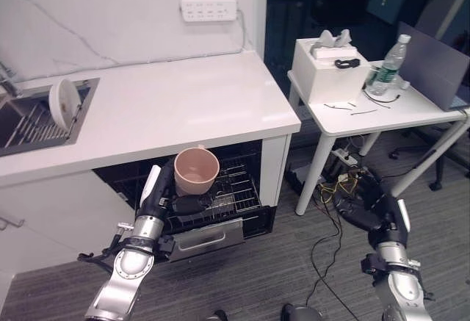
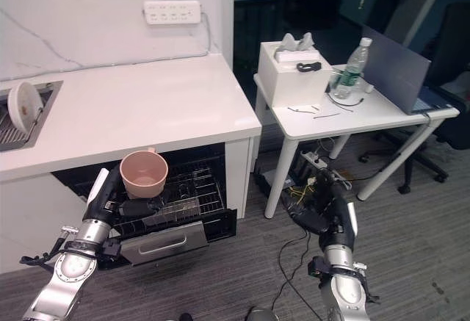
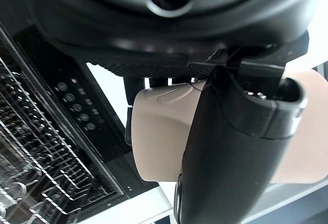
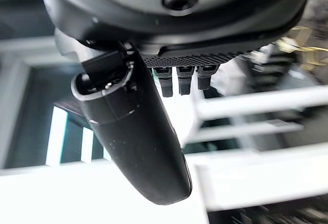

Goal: Place the dishes in the dishwasher.

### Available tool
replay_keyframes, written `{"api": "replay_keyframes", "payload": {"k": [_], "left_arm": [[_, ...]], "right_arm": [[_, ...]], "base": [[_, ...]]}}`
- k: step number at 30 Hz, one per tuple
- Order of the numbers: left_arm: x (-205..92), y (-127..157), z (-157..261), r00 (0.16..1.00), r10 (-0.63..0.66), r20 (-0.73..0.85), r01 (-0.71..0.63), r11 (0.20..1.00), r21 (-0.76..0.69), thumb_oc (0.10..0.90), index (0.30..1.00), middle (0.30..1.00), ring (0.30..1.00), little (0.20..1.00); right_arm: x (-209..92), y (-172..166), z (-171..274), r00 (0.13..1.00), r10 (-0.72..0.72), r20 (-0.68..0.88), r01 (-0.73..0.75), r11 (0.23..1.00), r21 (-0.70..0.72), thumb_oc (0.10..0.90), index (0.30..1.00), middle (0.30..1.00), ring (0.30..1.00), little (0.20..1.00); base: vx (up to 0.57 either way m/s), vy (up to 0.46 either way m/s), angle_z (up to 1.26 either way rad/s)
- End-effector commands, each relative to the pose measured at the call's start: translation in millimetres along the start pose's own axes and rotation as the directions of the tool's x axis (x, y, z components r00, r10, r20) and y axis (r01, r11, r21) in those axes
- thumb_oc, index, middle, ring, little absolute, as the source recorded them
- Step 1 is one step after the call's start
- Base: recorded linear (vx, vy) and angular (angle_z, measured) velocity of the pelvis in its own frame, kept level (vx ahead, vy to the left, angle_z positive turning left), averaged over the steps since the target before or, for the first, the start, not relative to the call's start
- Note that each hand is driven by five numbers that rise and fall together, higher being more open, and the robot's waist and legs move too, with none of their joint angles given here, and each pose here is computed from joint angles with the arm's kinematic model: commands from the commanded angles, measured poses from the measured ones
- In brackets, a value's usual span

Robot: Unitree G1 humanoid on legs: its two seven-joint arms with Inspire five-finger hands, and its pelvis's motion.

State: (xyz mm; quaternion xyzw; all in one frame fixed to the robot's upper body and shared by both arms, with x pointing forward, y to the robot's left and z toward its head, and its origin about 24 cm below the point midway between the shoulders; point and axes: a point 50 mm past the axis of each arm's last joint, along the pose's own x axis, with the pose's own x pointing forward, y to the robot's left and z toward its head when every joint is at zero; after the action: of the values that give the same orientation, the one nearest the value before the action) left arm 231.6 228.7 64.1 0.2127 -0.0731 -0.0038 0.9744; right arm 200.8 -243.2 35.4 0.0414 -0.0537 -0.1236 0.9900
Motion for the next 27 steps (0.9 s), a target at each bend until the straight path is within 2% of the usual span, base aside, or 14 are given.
{"api": "replay_keyframes", "payload": {"k": [1,2,5,8,12,16,20,24,27], "left_arm": [[23,18,40,0.964,0.149,0.218,-0.122,0.984,-0.133,0.4,0.3,0.3,0.3,0.3],[24,15,37,0.97,0.149,0.192,-0.117,0.979,-0.167,0.4,0.3,0.3,0.3,0.3],[26,5,32,0.98,0.131,0.151,-0.095,0.97,-0.225,0.4,0.3,0.3,0.3,0.3],[30,-4,30,0.986,0.114,0.121,-0.076,0.957,-0.281,0.4,0.3,0.3,0.3,0.3],[42,-27,32,0.992,0.082,0.094,-0.038,0.917,-0.398,0.4,0.3,0.3,0.3,0.3],[49,-40,39,0.991,0.048,0.123,0.007,0.912,-0.41,0.4,0.3,0.3,0.3,0.3],[53,-48,43,0.989,0.064,0.135,-0.002,0.909,-0.417,0.4,0.3,0.3,0.3,0.3],[58,-57,51,0.982,0.118,0.148,-0.049,0.913,-0.406,0.4,0.3,0.3,0.3,0.3],[62,-62,57,0.974,0.158,0.162,-0.084,0.917,-0.391,0.4,0.3,0.3,0.3,0.3]], "right_arm": [[17,21,52,0.933,0.256,0.254,-0.258,0.966,-0.023,0.8,0.9,0.9,0.9,0.9],[16,33,57,0.897,0.358,0.258,-0.365,0.931,-0.021,0.8,0.9,0.9,0.9,0.9],[15,50,63,0.838,0.467,0.283,-0.488,0.873,0.002,0.8,0.9,0.9,0.9,0.9],[15,60,65,0.805,0.513,0.298,-0.543,0.839,0.025,0.8,0.9,0.9,0.9,0.9],[20,91,67,0.728,0.619,0.295,-0.665,0.742,0.083,0.8,0.9,0.9,0.9,0.9],[23,108,62,0.694,0.66,0.289,-0.71,0.693,0.122,0.8,0.9,0.9,0.9,0.9],[26,118,61,0.693,0.655,0.301,-0.715,0.68,0.166,0.8,0.9,0.9,0.9,0.9],[32,126,66,0.729,0.593,0.343,-0.677,0.699,0.229,0.8,0.9,0.9,0.9,0.9],[38,139,74,0.731,0.58,0.359,-0.671,0.707,0.223,0.8,0.9,0.9,0.9,0.9]], "base": [[-0.02,-0.007,-0.21],[-0.02,-0.018,-0.18],[-0.02,-0.032,-0.1],[-0.01,-0.027,-0.02],[-0.01,-0.01,0.0],[-0.02,-0.004,0.0],[0.01,-0.005,0.0],[0.02,-0.014,0.05],[0.0,-0.005,0.01]]}}
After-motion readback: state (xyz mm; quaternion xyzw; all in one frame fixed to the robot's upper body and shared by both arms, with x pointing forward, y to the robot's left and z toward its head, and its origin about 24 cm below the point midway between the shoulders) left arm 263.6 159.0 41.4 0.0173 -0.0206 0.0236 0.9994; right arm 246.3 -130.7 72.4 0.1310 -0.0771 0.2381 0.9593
